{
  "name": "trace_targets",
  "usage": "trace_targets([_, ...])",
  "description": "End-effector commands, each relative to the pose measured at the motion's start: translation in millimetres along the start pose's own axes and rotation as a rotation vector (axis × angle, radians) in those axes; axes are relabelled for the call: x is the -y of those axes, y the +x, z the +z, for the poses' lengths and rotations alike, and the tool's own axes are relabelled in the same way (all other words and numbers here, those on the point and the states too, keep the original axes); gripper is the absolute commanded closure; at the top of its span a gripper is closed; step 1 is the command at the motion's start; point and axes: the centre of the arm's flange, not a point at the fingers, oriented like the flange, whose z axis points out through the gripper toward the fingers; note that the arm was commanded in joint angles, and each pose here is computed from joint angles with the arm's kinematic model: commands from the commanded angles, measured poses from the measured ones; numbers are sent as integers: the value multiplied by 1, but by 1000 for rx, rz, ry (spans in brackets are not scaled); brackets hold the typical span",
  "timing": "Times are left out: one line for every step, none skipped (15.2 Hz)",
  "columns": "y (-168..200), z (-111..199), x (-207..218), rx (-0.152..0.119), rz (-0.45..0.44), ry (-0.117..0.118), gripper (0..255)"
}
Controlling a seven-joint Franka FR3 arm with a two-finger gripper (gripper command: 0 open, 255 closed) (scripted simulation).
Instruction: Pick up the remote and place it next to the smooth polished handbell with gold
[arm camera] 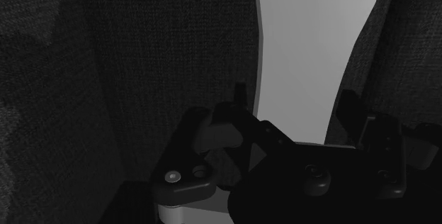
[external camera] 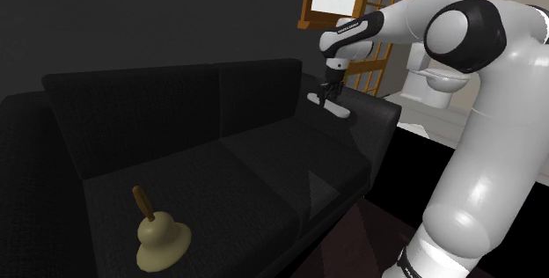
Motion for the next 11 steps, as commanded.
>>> trace_targets([0, 1, 29, -1, 1, 0, 255])
trace_targets([2, 1, 42, -1, 1, 0, 255])
trace_targets([3, 1, 55, -1, 1, 0, 255])
trace_targets([4, 1, 69, -1, 1, 0, 255])
trace_targets([5, 1, 82, -1, 1, 0, 255])
trace_targets([6, 1, 95, -1, 1, 0, 255])
trace_targets([7, 1, 108, -1, 1, 0, 255])
trace_targets([8, 0, 121, -1, 1, 0, 255])
trace_targets([9, 0, 134, -1, 1, 0, 255])
trace_targets([11, 0, 148, -1, 1, 0, 255])
trace_targets([12, 0, 161, -1, 1, 0, 255])
